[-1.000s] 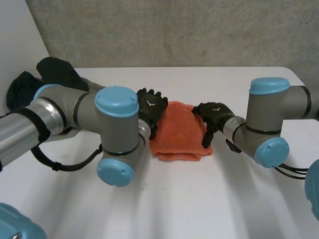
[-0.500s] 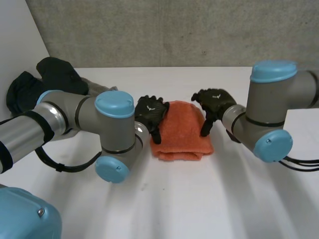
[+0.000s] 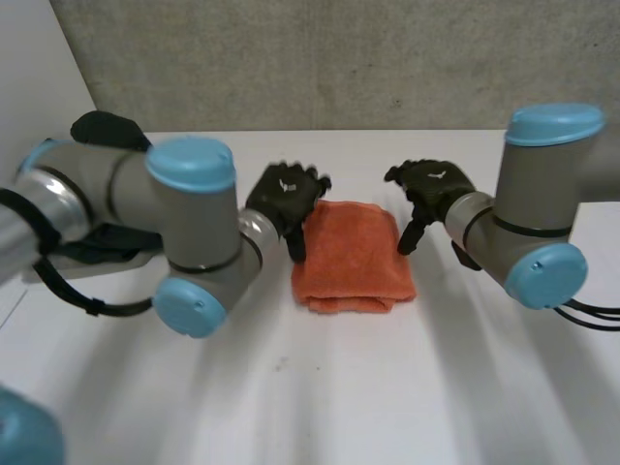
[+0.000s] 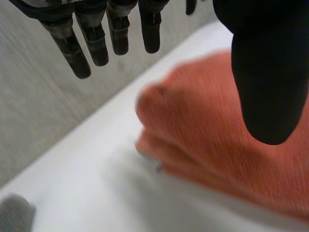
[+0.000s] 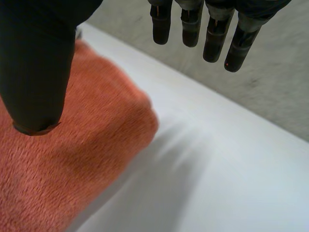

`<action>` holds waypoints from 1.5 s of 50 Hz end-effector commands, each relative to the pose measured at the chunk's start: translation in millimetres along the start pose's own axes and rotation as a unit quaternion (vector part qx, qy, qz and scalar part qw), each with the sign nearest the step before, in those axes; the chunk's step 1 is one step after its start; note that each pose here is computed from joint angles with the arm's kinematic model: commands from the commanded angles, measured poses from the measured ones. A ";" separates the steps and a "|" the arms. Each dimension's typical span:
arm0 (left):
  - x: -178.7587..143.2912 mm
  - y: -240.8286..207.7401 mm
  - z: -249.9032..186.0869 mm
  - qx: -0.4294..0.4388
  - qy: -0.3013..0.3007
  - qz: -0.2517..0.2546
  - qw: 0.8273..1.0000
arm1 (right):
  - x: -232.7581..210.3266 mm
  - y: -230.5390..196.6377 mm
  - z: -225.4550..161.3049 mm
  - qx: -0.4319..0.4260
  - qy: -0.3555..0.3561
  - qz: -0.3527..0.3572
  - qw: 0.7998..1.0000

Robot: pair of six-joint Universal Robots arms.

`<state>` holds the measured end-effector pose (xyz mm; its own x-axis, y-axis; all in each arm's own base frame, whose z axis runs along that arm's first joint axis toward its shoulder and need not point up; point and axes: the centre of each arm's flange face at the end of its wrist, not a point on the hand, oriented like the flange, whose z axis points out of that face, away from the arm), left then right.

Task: Fold the laundry.

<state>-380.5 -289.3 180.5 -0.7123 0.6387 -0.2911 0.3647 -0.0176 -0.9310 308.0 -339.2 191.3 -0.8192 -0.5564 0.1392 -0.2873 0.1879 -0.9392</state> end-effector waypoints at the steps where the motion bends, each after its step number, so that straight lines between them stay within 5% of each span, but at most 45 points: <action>1: -17.4 -67.4 -41.0 0.081 0.045 -0.043 0.995 | 17.4 7.2 -31.4 0.016 0.054 0.097 0.994; 9: -20.9 -75.2 -70.2 0.080 0.140 -0.075 0.984 | 4.3 50.0 -45.0 -0.052 0.003 0.179 0.982; 17: -26.0 -63.3 -69.8 0.061 0.136 -0.083 0.985 | -10.0 80.6 -31.1 -0.092 -0.030 0.239 0.966; 60: -24.8 -40.1 -70.6 0.027 0.136 -0.096 0.986 | -8.1 58.0 38.0 -0.002 -0.009 0.211 0.977; 75: -23.4 -45.1 -71.4 0.037 0.137 -0.093 0.986 | 192.8 40.2 77.3 0.084 0.212 0.167 0.959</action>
<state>-335.5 -249.9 243.5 -0.5740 0.8174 -0.0497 0.1966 0.0786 -0.9773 238.5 -453.5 151.9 -0.9470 -0.2798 -0.1576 0.0952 0.2240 -0.9699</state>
